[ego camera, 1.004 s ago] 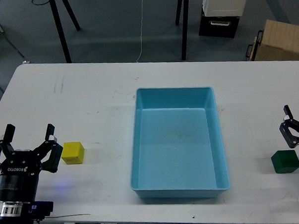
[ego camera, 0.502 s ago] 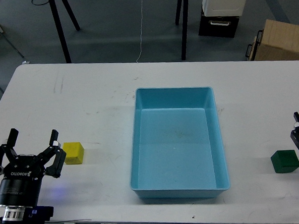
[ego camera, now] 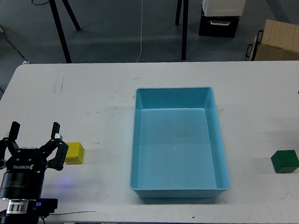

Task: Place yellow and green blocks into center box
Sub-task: 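Move the right gripper down toward the dark green cube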

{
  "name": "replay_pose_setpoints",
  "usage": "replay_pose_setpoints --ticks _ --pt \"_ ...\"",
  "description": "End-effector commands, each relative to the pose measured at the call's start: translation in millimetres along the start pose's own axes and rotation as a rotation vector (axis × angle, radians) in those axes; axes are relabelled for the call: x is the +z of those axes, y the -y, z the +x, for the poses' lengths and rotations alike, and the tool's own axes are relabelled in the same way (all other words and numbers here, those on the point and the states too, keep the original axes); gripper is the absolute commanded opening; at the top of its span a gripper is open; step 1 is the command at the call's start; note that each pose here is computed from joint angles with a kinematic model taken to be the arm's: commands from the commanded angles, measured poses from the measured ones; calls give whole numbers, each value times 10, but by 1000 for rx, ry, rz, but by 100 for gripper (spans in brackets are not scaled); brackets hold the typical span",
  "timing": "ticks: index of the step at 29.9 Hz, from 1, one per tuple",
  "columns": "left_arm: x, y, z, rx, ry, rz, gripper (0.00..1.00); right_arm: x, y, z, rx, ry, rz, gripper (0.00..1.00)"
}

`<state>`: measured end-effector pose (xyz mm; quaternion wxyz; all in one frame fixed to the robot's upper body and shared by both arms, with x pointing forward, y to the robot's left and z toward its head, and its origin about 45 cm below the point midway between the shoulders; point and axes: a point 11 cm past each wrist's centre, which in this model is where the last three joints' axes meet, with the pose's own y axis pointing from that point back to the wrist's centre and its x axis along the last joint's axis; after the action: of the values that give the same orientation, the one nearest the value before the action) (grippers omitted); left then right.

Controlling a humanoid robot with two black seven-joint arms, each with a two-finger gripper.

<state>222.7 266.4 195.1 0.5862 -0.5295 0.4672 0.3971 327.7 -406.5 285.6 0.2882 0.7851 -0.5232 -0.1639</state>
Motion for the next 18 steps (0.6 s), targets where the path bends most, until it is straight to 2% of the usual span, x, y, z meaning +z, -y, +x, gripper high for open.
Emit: replay_pose_setpoints --ticks 1,5,10,14,18 --pt "3 30 17 -1 2 4 100 -57 197 -82 -2 -225 -125 100" --pt "-3 54 17 -5 2 8 100 1 297 -134 14 -587 -316 100" --pt "-3 59 15 -6 2 8 100 220 175 -41 -35 -907 -521 100" --pt "-6 59 15 -6 0 7 100 330 167 -96 -95 -1000 -570 100" --pt "-18 50 23 -3 -1 9 100 579 287 -331 -197 -1016 -599 100"
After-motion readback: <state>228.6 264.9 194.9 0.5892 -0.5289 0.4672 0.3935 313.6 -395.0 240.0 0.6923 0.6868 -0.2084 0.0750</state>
